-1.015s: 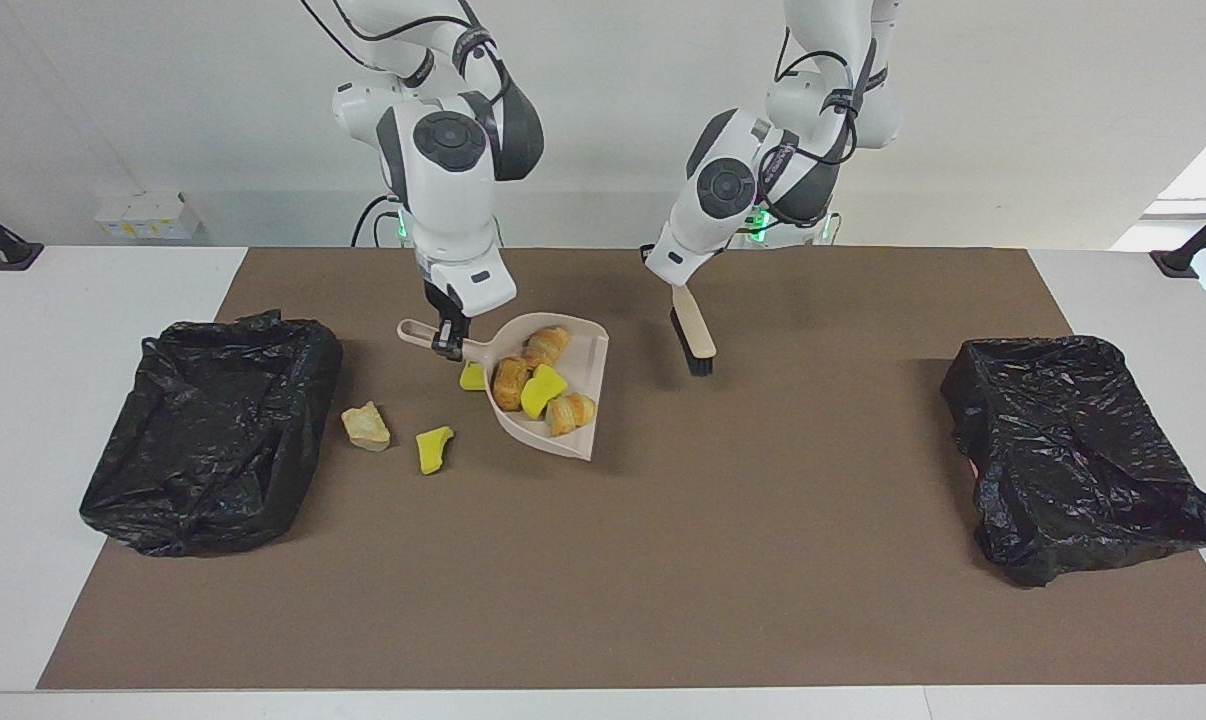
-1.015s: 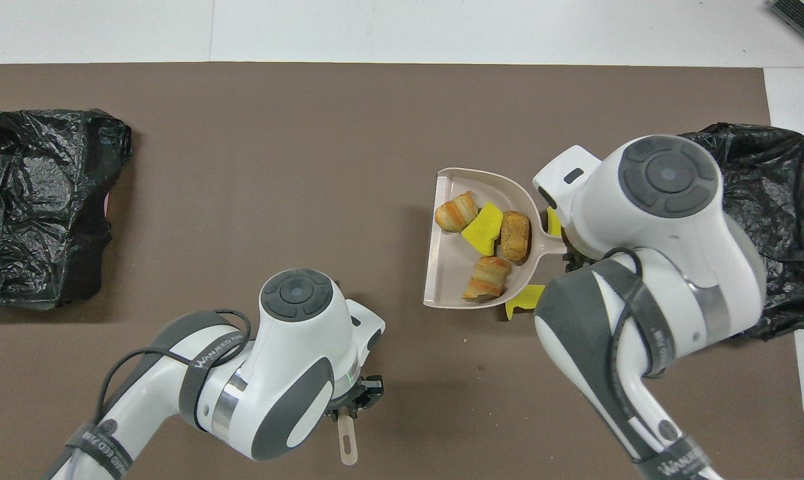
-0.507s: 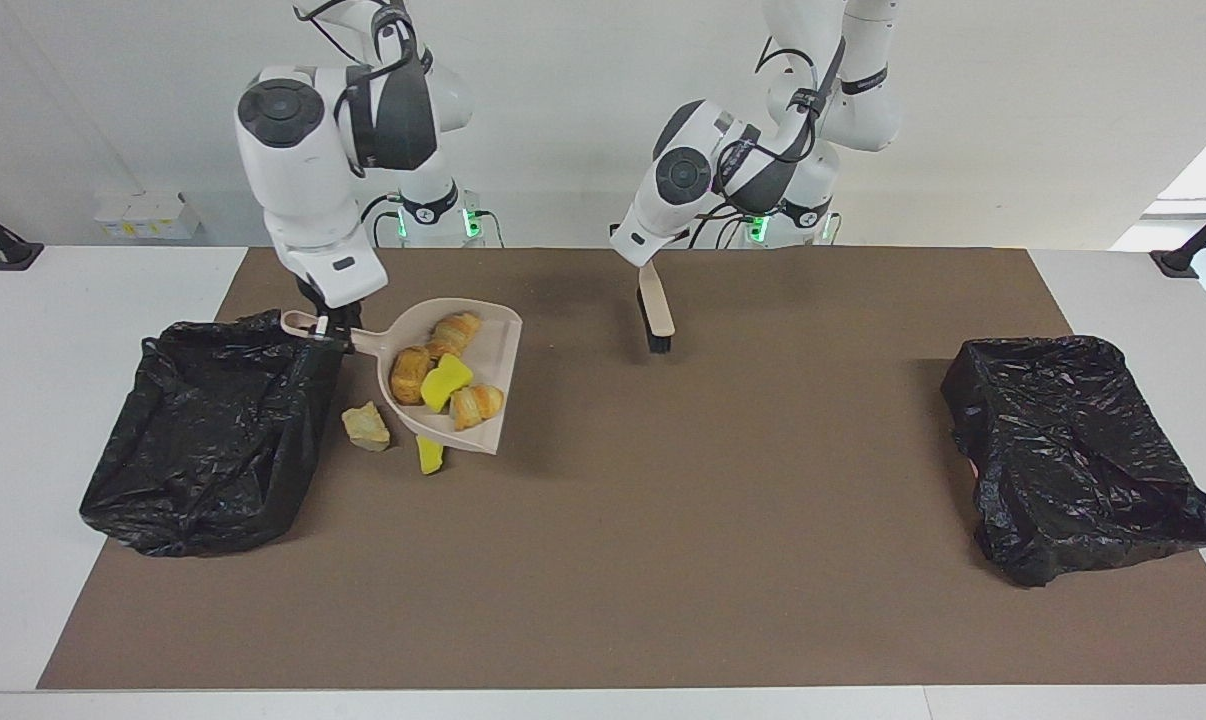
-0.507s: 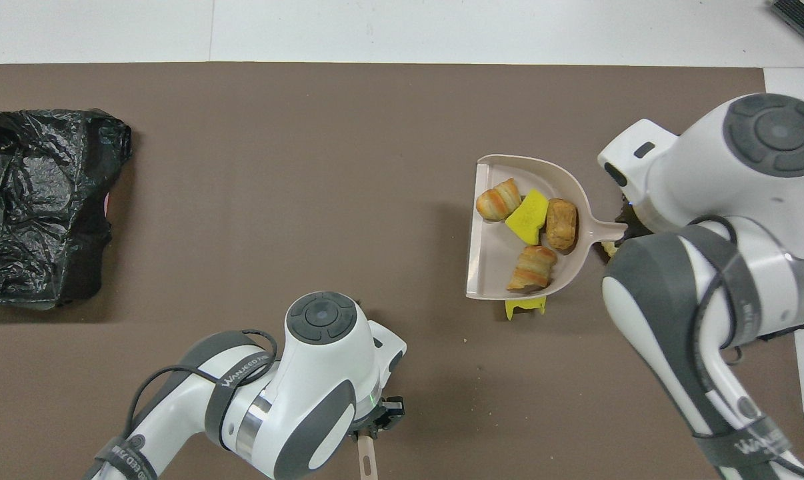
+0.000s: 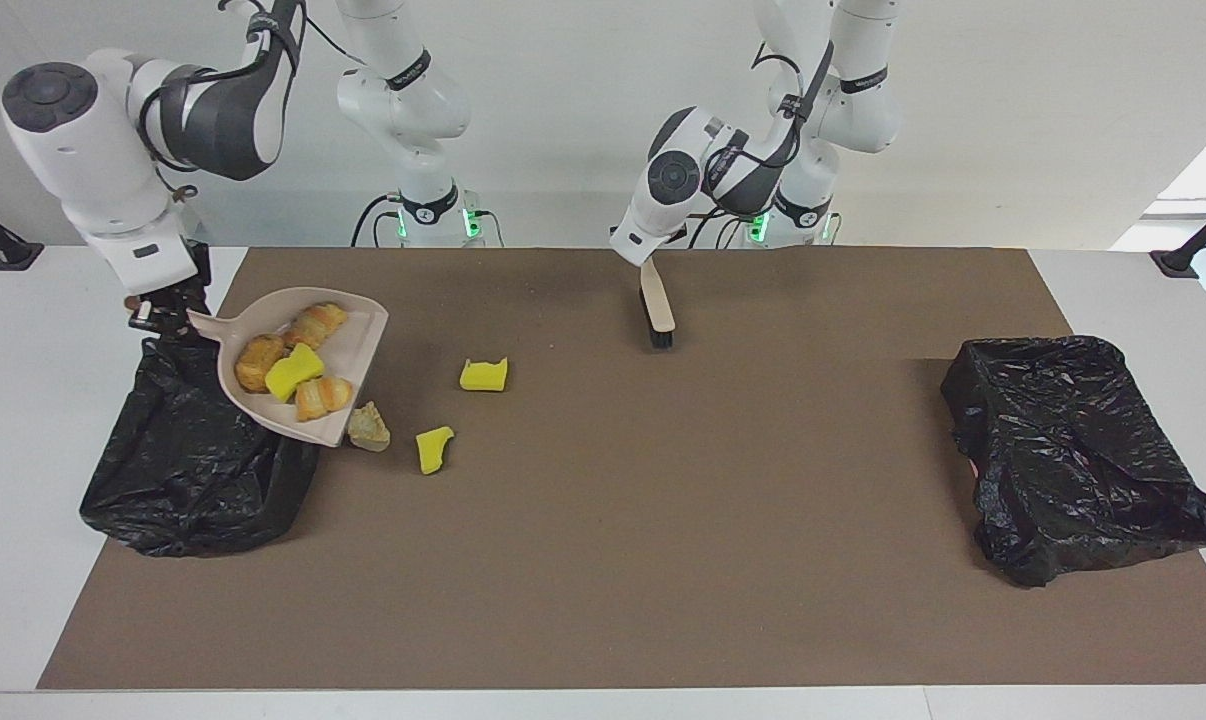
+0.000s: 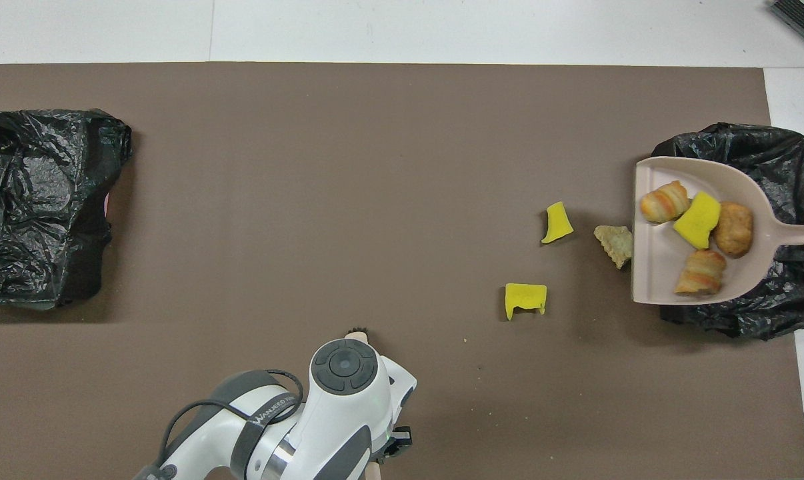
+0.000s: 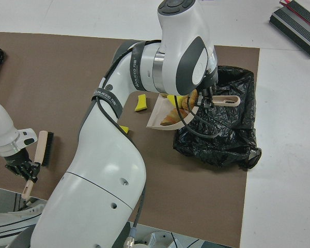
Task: Sweep and dump trash in bin
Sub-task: 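Carry the dustpan to the black bag and tip it with the right gripper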
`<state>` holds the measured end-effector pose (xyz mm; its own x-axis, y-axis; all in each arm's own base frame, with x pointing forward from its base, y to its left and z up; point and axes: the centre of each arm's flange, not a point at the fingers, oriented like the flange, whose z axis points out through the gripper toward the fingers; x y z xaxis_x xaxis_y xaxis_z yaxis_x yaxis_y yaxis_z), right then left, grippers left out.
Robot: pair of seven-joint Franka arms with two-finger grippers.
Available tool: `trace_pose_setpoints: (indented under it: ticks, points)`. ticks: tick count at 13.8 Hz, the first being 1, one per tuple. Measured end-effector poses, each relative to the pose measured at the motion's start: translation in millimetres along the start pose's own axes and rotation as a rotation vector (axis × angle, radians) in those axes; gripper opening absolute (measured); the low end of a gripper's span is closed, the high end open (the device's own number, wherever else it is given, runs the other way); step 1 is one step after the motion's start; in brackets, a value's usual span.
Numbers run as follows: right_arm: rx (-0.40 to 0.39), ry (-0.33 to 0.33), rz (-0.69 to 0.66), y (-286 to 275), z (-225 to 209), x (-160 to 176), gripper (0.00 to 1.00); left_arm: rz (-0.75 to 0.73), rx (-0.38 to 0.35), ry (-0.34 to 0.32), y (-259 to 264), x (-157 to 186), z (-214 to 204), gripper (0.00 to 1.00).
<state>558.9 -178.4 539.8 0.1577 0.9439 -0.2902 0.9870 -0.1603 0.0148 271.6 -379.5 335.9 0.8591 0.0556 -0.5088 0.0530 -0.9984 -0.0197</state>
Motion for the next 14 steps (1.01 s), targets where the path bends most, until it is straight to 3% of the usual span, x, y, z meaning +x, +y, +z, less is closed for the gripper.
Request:
trace_pose_setpoints:
  ticks: [3, 8, 10, 12, 14]
  points:
    - [-0.110, -0.165, 0.000, 8, -3, -43, 0.32, 0.004, 0.007, 0.009, 4, -5, 12, 0.26]
    - [-0.107, -0.443, -0.065, 9, -10, -59, 0.32, -0.001, -0.003, 0.010, 5, -2, 9, 0.30]
    - [-0.112, -0.474, -0.080, 10, -13, -56, 0.32, 0.001, -0.014, 0.015, 8, -1, 0, 0.48]
    - [-0.118, -0.478, -0.094, 12, -15, -48, 0.32, -0.008, -0.036, 0.020, 8, 5, -15, 0.54]
    - [-0.124, -0.478, -0.103, 13, -17, -42, 0.32, -0.006, -0.070, 0.058, 9, 15, -42, 0.72]
